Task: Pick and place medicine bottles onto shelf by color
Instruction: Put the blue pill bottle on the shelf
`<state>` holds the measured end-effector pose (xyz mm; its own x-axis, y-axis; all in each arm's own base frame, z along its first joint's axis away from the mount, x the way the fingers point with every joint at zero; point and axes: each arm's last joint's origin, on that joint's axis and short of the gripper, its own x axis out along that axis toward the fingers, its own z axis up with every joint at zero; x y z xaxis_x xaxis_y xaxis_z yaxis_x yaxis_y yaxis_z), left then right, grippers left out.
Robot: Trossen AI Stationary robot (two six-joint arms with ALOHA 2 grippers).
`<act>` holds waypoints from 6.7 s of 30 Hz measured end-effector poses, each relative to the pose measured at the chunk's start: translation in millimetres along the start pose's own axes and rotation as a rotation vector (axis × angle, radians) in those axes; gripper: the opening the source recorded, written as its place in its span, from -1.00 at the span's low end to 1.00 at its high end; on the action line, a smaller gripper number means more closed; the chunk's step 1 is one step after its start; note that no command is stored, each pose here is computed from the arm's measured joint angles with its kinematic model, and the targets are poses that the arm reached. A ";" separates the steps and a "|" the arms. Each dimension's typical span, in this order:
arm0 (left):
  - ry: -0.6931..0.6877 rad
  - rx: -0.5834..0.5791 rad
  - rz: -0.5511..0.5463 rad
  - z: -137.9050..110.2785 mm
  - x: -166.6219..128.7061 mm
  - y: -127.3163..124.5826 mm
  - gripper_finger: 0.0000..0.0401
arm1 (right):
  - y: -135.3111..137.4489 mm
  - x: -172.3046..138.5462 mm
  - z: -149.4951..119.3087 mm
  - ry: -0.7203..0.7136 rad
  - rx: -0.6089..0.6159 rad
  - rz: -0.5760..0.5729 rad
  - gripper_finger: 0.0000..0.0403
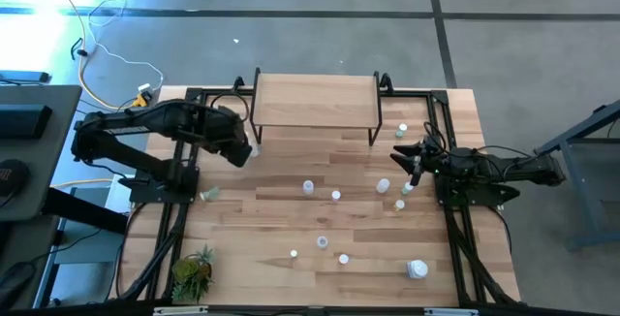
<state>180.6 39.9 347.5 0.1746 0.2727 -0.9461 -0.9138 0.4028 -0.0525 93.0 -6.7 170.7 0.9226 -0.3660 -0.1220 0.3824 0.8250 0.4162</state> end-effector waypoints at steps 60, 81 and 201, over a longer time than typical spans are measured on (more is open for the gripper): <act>0.301 0.234 0.031 -86.4 32.1 -18.3 -0.07 | 0.1 0.0 0.0 0.002 0.113 0.003 -0.12; 0.436 0.075 0.134 -126.1 125.1 1.7 -0.15 | 0.2 0.0 0.4 -0.004 0.115 0.003 -0.12; -0.430 1.678 0.864 -1.0 47.8 -148.8 -0.57 | 115.5 61.3 131.0 0.284 0.300 0.276 -0.12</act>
<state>324.5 -7.9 309.7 0.2422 0.8833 -0.4014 0.3945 0.2883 0.8725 186.9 9.8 329.3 0.9808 0.0149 -0.1942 0.1287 0.6990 0.7035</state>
